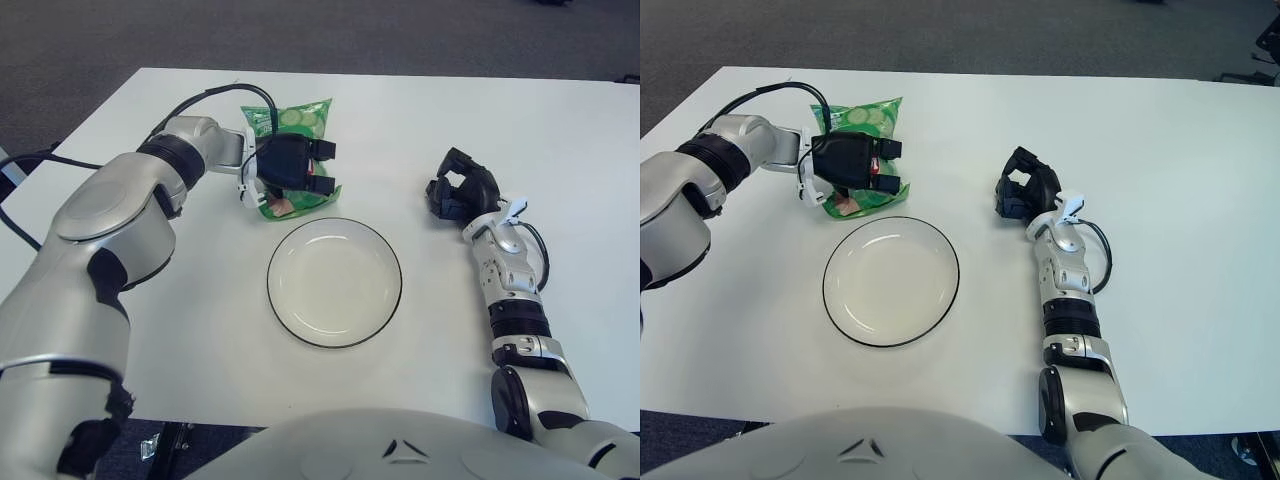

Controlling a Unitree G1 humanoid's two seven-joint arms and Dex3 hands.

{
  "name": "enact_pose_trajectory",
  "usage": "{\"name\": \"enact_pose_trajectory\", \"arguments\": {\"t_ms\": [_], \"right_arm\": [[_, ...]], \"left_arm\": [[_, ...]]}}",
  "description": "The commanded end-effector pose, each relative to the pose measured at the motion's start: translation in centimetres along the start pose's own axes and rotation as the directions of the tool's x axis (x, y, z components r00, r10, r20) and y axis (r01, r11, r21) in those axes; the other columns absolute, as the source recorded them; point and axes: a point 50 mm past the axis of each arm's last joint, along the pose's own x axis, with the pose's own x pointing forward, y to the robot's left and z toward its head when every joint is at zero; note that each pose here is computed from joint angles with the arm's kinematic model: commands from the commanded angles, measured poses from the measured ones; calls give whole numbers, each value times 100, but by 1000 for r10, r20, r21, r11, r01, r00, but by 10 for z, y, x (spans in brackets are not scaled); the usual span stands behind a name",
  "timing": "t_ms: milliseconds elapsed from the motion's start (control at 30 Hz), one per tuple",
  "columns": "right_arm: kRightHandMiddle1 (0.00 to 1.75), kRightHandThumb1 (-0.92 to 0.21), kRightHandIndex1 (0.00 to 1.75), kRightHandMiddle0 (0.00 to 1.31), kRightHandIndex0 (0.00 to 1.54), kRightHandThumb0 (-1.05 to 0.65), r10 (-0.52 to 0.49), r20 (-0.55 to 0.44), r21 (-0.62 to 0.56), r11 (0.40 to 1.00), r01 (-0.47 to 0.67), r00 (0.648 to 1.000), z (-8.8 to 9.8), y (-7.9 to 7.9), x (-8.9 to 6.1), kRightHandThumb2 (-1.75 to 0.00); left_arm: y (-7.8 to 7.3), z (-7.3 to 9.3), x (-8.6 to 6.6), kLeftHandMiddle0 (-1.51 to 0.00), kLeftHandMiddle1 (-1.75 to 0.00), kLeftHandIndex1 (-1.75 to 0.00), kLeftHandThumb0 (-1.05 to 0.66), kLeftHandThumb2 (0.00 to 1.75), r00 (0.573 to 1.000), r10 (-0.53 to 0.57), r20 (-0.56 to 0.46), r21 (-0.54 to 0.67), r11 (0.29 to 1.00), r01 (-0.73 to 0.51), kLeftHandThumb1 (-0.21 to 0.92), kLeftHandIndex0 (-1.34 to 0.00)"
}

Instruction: Put the snack into the plate.

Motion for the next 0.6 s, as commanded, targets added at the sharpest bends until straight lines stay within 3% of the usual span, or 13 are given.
{"name": "enact_pose_trajectory", "arguments": {"t_ms": [0, 233, 333, 433, 567], "right_arm": [[175, -23, 175, 68, 133, -51, -40, -179, 57, 997, 51, 983, -42, -6, -23, -142], [175, -23, 175, 69, 133, -51, -37, -182, 55, 997, 48, 983, -42, -7, -22, -143], [175, -23, 175, 69, 133, -52, -36, -184, 53, 998, 47, 982, -43, -8, -22, -143], [175, -22, 175, 69, 133, -52, -36, -183, 50, 998, 46, 982, -43, -8, -22, -143], [175, -22, 175, 69, 133, -52, -38, -182, 43, 998, 46, 983, -43, -9, -22, -143]], "left_arm": [[-2, 0, -3, -56, -175, -145, 1, 115, 1000, -2, -19, 8, 1000, 2, 39, -51], [6, -8, -9, -51, -175, -171, -1, 130, 995, 17, -103, -94, 995, -27, 32, -49], [11, -19, -18, -74, -175, -167, -1, 153, 981, 32, -191, -129, 990, -57, 11, -60], [11, -26, -24, -85, -175, -171, -1, 167, 955, 45, -292, -173, 980, -99, 0, -64], [13, -29, -25, -86, -172, -174, 0, 168, 897, 105, -430, -264, 935, -236, -1, -62]]}}
